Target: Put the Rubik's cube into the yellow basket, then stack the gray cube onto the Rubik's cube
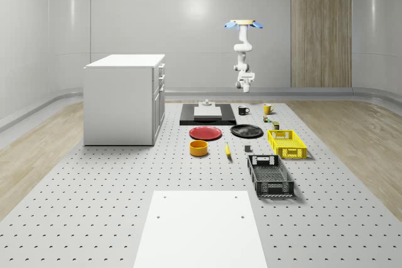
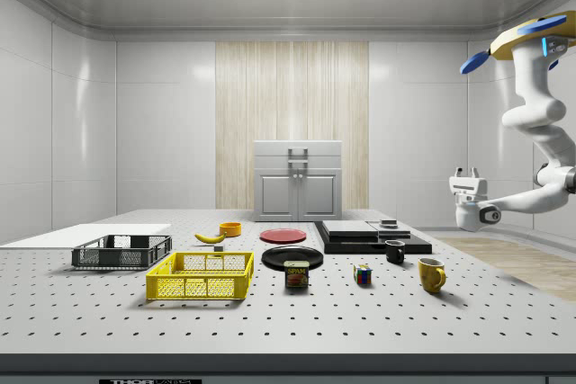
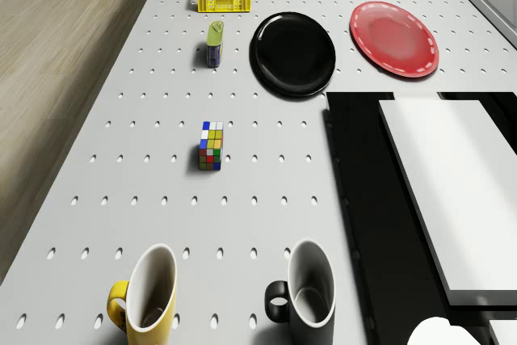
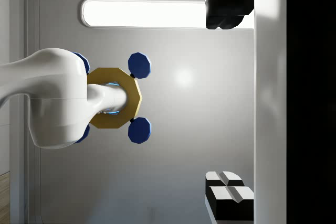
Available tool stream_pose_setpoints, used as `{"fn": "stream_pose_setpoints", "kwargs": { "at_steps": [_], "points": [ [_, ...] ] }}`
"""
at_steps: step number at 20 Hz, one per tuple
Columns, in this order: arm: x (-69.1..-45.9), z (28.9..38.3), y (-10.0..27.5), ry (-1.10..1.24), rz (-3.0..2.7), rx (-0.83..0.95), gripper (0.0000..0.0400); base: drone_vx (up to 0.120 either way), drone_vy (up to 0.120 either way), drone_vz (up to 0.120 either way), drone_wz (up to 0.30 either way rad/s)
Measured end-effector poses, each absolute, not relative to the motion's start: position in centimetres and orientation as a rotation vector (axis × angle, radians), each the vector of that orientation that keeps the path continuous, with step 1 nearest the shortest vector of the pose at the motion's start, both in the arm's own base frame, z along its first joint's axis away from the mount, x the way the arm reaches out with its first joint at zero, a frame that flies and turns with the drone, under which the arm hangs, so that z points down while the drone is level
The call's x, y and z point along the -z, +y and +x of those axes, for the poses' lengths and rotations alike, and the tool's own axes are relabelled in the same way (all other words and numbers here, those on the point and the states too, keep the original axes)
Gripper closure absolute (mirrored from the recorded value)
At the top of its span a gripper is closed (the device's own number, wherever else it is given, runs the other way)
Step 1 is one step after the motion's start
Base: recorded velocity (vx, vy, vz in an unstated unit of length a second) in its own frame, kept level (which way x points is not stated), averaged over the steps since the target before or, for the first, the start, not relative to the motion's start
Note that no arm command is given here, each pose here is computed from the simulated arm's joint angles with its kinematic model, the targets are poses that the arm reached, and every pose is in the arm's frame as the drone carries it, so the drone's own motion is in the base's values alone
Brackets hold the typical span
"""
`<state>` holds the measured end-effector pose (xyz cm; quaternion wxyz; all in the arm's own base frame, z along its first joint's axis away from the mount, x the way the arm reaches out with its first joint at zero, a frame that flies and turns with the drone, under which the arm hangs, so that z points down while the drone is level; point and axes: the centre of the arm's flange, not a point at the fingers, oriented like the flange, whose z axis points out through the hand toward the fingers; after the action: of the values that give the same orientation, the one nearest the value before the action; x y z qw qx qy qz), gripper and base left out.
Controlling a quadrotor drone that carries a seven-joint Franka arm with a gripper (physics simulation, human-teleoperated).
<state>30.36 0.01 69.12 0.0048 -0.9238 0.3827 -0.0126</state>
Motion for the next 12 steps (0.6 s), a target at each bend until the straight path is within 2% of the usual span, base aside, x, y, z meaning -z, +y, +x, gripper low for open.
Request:
{"fn": "stream_pose_setpoints", "kwargs": {
  "at_steps": [12],
  "points": [
    [-69.13,30.27,0.06,1.199,-2.894,0.056,0.0000,0.120,0.120,0.000,0.000]
  ]
}}
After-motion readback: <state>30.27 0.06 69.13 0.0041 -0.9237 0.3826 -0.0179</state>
